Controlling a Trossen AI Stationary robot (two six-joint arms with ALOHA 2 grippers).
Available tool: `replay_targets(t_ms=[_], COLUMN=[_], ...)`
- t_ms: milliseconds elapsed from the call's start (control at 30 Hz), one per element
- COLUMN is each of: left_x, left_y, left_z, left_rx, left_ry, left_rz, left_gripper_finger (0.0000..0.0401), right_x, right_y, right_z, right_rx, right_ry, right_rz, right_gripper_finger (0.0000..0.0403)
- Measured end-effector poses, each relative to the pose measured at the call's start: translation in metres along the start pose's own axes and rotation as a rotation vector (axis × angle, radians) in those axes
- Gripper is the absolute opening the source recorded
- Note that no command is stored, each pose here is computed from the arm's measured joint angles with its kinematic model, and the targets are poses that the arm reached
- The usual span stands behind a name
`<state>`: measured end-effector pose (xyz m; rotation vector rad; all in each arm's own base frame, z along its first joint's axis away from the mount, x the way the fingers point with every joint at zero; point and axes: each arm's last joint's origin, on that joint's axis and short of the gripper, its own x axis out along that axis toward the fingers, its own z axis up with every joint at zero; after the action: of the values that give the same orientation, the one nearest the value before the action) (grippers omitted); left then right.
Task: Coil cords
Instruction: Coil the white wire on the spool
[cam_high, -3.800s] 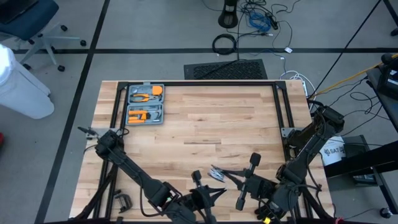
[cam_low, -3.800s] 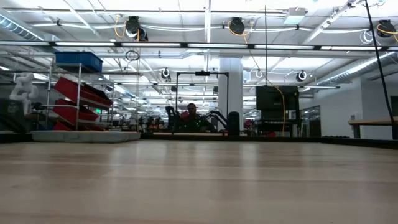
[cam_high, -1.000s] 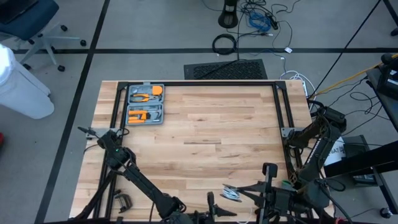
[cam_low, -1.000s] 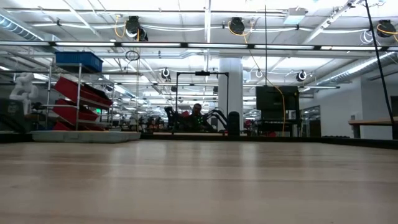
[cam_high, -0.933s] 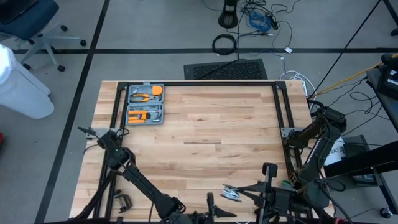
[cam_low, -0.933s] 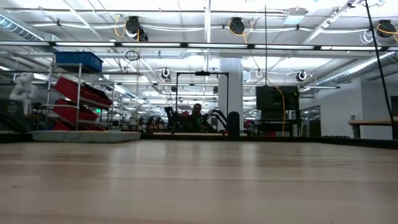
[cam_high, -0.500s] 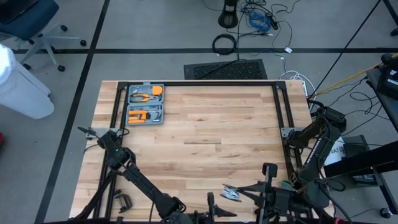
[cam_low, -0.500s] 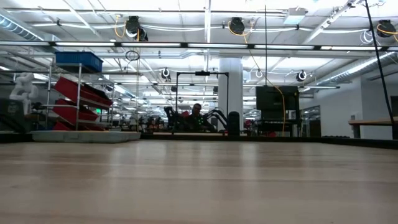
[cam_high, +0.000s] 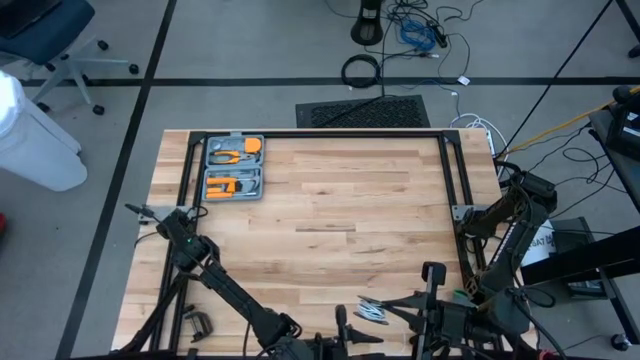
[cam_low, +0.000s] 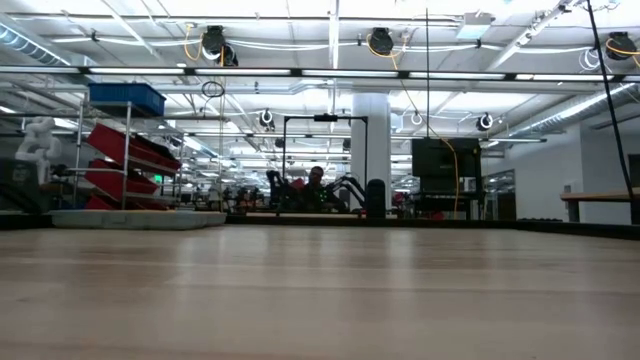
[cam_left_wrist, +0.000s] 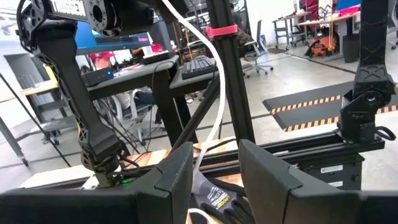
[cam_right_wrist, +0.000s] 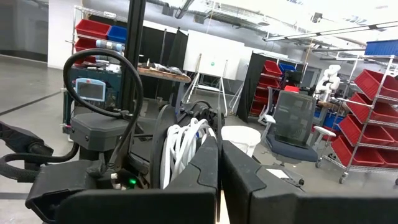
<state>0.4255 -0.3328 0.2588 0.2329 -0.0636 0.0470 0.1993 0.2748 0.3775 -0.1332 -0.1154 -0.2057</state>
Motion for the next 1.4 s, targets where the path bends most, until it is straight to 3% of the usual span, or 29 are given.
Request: replay_targets(t_ms=[367,933,1400], left_x=[0.0,0.002,-0.01], left_y=[0.0,0.002,0.01], left_z=[0.0,-0.001,-0.005], left_rx=[-0.001,-0.003,0.155], left_ry=[0.0,0.002,0.226], left_rz=[-0.001,0.007,0.473], left_gripper_finger=[0.0127,0.0007,0.0003], right_x=[0.0,0.0,-0.002], right_y=[0.0,0.0,0.001], right_z=[0.0,0.0,0.0], right_rx=[0.0,0.0,0.002], right_ry=[0.0,0.0,0.002], right_rz=[0.0,0.0,0.001], right_gripper_finger=[0.0,0.0,0.0])
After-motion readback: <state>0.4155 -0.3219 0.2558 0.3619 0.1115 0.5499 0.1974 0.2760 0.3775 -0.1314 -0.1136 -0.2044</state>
